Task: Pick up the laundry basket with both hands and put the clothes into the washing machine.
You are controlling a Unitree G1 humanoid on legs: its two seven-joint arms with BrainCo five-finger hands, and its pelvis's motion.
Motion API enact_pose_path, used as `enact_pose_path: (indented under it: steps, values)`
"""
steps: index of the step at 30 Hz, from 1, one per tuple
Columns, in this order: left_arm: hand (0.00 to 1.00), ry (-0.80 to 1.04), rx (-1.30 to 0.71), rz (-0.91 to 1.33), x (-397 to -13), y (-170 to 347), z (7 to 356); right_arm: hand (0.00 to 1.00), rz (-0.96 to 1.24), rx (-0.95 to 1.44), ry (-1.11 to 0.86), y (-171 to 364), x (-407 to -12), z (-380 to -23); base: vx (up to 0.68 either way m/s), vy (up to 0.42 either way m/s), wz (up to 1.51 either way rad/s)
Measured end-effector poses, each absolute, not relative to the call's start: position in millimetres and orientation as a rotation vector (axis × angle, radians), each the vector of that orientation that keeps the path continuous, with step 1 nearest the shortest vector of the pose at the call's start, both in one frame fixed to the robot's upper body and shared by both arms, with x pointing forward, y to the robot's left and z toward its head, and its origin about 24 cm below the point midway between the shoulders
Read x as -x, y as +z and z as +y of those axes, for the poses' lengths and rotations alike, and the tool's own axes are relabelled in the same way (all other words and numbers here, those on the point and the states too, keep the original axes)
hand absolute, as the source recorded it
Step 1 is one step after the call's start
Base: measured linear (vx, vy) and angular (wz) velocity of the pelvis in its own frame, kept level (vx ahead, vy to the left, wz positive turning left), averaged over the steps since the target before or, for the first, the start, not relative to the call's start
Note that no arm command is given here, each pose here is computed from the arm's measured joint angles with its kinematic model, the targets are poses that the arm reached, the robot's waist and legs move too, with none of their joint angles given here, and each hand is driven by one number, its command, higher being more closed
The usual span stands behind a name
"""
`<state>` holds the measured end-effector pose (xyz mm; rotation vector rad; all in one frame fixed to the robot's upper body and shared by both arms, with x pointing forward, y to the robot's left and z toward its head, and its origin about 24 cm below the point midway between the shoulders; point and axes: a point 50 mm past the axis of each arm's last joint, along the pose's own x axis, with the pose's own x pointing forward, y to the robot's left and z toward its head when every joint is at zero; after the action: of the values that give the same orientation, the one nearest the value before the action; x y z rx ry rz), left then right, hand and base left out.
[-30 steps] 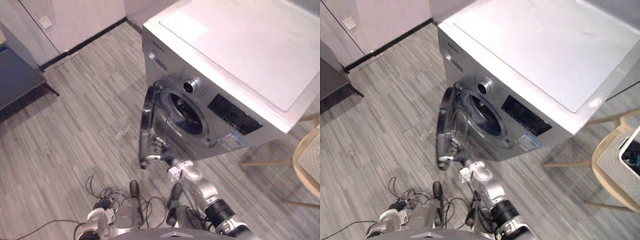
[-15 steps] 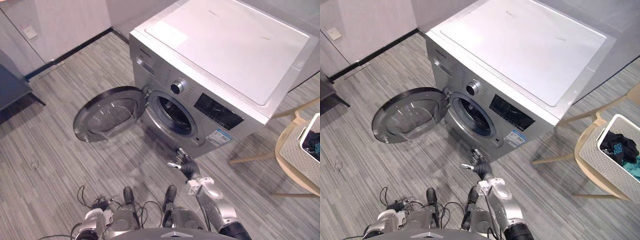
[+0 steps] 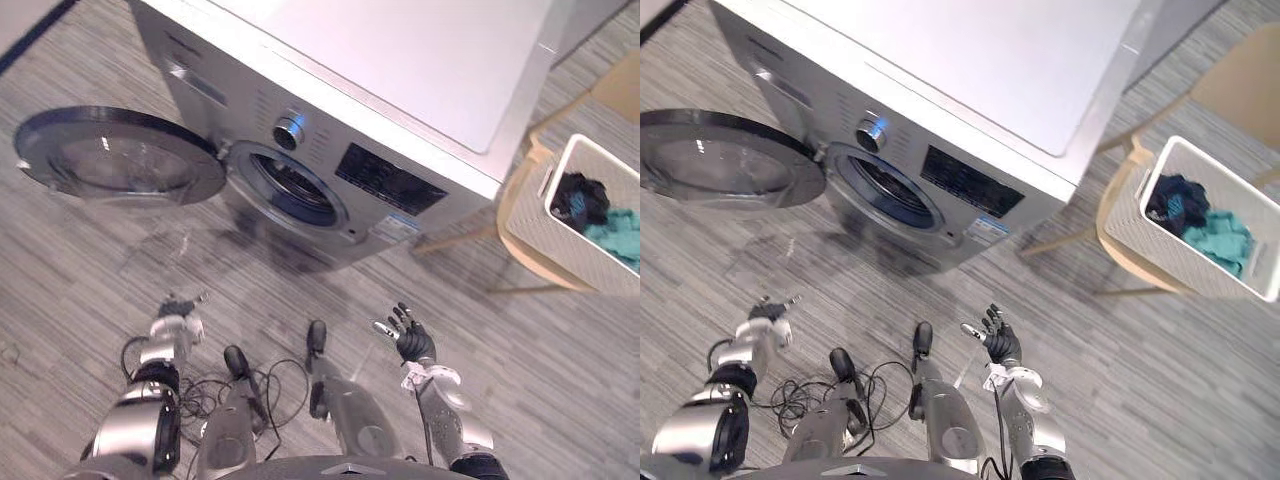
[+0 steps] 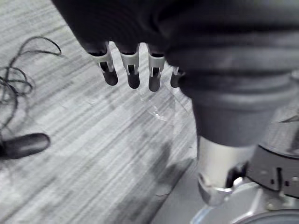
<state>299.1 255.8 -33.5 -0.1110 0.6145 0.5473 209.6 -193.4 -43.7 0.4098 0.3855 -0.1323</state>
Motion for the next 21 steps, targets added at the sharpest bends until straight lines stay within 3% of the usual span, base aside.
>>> enact_pose_path:
  steps: [4, 5, 10, 21]
  values:
    - [0.00, 0.638, 0.314, 0.455, -331.2, 13.5, 277.4, 0.00, 0.353, -0.443, -0.155, -38.1, -211.8, -193.1, 0.01, 0.013, -0.22]
    - [0.00, 0.654, 0.457, 0.368, -343.4, 33.7, 280.5, 0.00, 0.354, -0.466, -0.177, -38.8, -211.4, -192.8, 0.00, 0.000, 0.00]
    - [0.00, 0.696, 0.733, 0.222, -359.3, 65.3, 283.2, 0.00, 0.330, -0.502, -0.191, -33.6, -213.9, -187.3, 0.03, 0.018, -0.01]
    - [0.00, 0.823, 0.876, 0.050, -365.3, 116.6, 312.6, 0.00, 0.316, -0.518, -0.192, -32.6, -214.1, -185.0, 0.04, 0.018, -0.02]
